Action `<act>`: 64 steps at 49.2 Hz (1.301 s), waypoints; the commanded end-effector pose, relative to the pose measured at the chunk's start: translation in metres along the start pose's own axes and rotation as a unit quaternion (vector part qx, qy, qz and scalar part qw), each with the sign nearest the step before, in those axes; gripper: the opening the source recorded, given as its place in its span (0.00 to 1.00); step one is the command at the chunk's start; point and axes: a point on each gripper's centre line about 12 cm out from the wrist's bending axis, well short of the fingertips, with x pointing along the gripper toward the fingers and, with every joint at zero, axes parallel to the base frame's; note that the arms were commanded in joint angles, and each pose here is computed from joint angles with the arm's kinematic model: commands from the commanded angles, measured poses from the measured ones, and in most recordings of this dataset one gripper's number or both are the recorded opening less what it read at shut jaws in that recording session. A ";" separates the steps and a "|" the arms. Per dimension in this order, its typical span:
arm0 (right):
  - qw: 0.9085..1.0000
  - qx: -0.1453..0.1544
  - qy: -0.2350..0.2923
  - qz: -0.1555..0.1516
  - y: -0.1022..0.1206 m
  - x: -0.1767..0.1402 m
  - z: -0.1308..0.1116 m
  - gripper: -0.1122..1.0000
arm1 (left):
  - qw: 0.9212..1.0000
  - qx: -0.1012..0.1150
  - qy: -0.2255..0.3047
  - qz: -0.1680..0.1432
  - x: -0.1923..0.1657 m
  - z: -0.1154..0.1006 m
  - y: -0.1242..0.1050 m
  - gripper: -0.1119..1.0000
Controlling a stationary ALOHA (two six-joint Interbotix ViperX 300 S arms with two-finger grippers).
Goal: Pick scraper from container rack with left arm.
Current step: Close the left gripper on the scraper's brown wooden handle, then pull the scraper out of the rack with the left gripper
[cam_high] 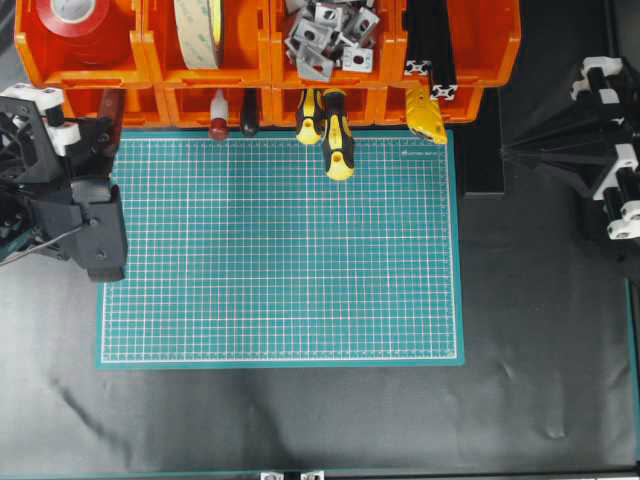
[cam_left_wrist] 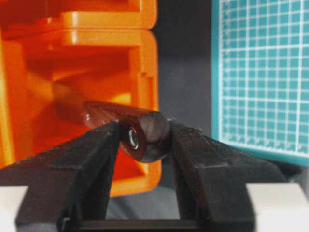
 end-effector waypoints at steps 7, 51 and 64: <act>1.000 -0.001 -0.011 0.005 0.005 -0.003 0.014 0.11 | 0.999 0.020 -0.033 0.005 -0.045 0.024 0.008 0.36; 1.000 0.002 -0.009 0.006 0.007 -0.012 0.022 0.11 | 0.986 0.032 -0.158 -0.052 -0.196 0.120 -0.014 0.29; 1.000 0.002 -0.023 0.011 0.011 -0.020 0.032 0.11 | 0.974 0.075 -0.204 -0.067 -0.126 0.164 -0.057 0.29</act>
